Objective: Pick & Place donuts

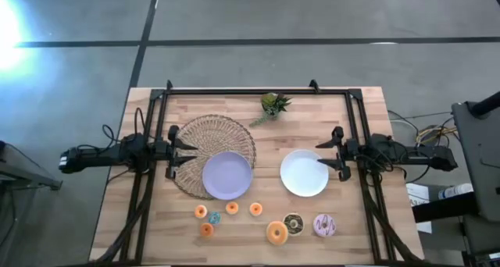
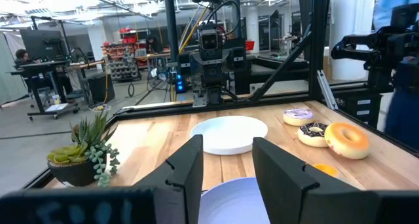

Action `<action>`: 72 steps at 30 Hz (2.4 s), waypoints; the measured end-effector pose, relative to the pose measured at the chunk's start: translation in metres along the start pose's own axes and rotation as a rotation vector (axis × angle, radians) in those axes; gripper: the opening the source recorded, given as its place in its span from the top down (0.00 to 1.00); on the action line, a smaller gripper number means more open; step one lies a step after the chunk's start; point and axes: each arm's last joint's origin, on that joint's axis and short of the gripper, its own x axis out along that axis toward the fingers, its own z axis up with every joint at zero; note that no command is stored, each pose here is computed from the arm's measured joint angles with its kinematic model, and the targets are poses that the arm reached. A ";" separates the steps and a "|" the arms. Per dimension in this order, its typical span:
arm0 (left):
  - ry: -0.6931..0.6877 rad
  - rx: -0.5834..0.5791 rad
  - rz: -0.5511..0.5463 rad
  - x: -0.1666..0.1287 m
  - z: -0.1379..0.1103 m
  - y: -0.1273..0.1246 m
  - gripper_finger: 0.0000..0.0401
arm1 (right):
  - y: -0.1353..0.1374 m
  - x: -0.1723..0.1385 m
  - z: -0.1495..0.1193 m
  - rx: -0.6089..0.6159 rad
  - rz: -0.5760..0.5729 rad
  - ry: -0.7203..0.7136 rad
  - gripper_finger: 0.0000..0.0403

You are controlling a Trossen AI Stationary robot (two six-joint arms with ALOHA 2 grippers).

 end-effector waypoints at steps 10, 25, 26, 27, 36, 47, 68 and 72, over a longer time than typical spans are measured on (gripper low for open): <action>0.000 0.000 0.000 0.000 0.000 0.000 0.73 | 0.000 0.000 0.000 0.000 0.000 0.000 0.43; -0.001 0.000 0.000 0.000 0.000 0.000 0.73 | 0.000 0.000 0.000 0.318 0.002 0.000 0.43; 0.000 0.000 0.000 0.000 0.000 0.000 0.73 | 0.000 0.000 0.000 0.371 0.001 0.000 0.43; 0.000 0.000 0.000 0.000 0.000 0.000 0.73 | 0.000 0.000 0.000 0.440 0.001 -0.002 0.43; 0.000 0.000 0.000 0.000 0.000 0.000 0.73 | -0.005 0.001 0.000 0.960 -0.163 -0.084 0.43; 0.000 0.000 0.000 0.000 0.000 0.000 0.73 | -0.008 0.001 0.009 1.093 -0.196 -0.239 0.43; 0.000 0.000 0.000 0.000 0.000 0.000 0.73 | 0.011 0.020 0.005 1.303 -0.072 0.308 0.45; 0.000 0.000 0.000 0.000 0.000 0.000 0.73 | 0.022 0.028 0.018 1.235 -0.086 0.655 0.45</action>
